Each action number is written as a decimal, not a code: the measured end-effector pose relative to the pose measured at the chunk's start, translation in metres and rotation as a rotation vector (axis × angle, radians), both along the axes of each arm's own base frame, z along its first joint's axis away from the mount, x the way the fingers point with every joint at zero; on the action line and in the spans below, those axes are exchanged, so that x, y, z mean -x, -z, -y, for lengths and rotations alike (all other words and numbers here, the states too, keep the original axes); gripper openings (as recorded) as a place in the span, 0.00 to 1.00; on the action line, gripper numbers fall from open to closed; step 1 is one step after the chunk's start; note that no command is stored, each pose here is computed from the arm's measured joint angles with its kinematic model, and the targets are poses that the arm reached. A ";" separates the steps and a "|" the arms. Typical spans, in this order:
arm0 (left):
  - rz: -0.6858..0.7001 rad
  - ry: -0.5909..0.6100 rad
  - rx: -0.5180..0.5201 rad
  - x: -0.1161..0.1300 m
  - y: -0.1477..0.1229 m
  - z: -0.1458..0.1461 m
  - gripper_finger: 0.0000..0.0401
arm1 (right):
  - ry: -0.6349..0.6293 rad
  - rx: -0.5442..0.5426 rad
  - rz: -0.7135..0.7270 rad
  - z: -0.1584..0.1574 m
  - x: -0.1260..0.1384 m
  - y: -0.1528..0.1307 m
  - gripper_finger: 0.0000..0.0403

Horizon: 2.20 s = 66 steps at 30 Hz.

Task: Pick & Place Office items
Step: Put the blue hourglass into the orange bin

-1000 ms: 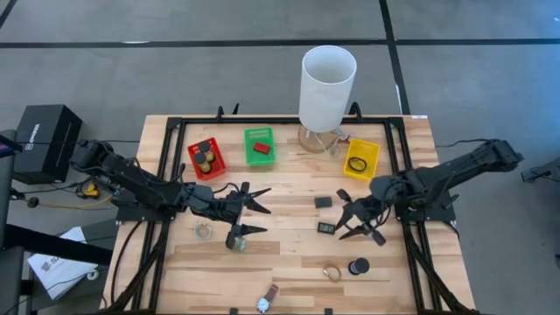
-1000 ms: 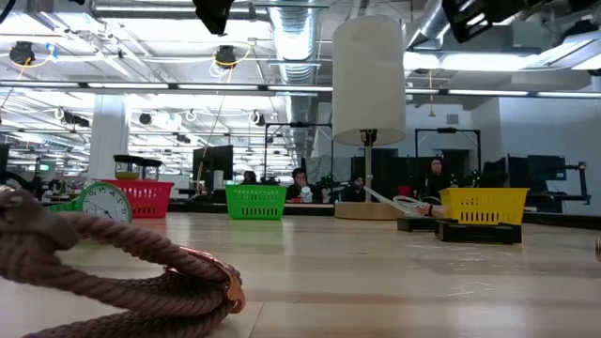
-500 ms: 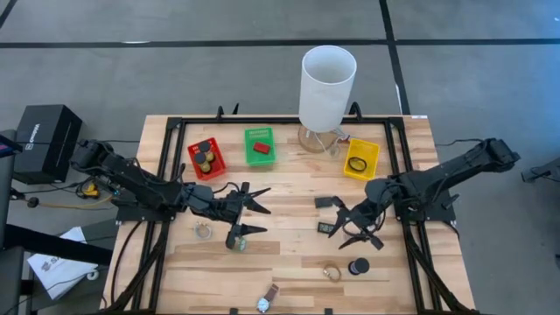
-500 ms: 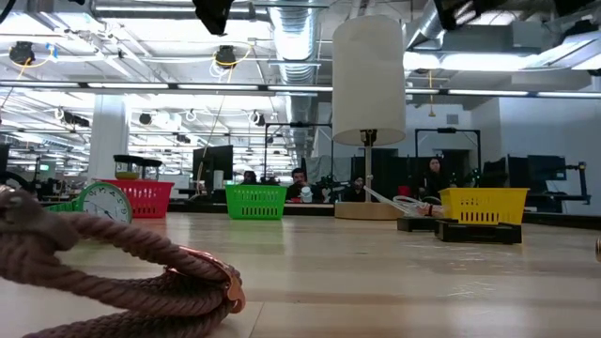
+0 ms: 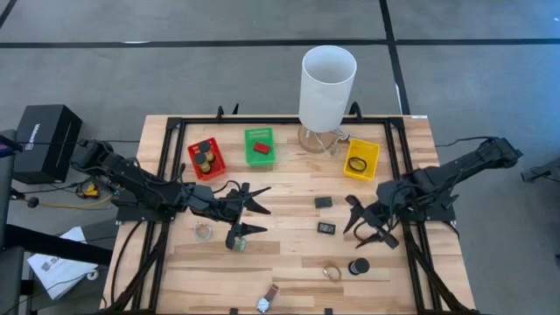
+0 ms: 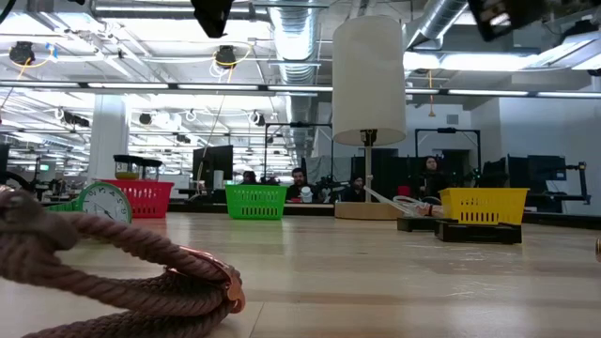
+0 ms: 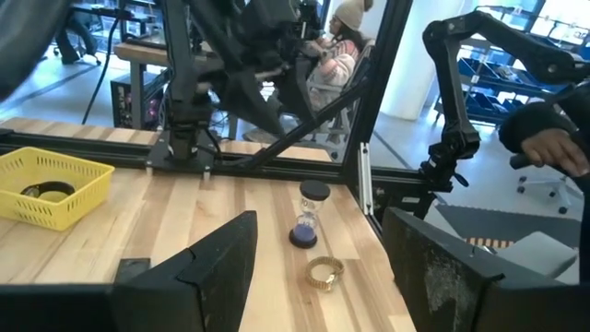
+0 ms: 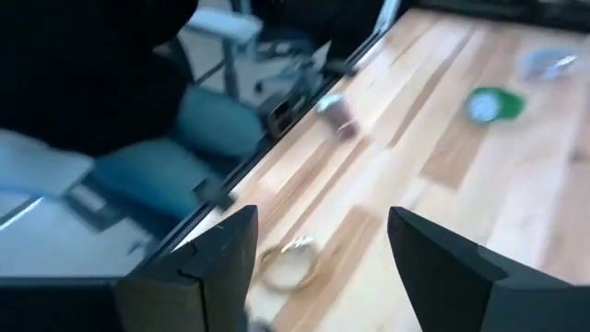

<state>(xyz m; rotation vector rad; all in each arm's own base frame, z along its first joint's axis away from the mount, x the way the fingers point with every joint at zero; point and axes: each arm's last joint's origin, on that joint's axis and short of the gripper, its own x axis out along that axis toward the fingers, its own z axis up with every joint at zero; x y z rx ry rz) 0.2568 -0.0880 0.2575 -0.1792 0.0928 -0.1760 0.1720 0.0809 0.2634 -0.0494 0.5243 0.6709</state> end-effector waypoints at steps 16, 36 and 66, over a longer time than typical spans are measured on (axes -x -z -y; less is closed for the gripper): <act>0.019 0.000 0.007 0.000 -0.002 0.000 0.58 | -0.202 0.113 -0.194 -0.034 0.026 0.021 0.58; 0.062 0.000 0.023 0.000 -0.006 0.000 0.58 | -0.299 0.310 -0.095 -0.056 0.024 0.036 0.58; 0.075 -0.001 0.027 0.000 -0.008 0.000 0.58 | 0.073 0.057 -0.117 -0.038 0.002 0.020 0.51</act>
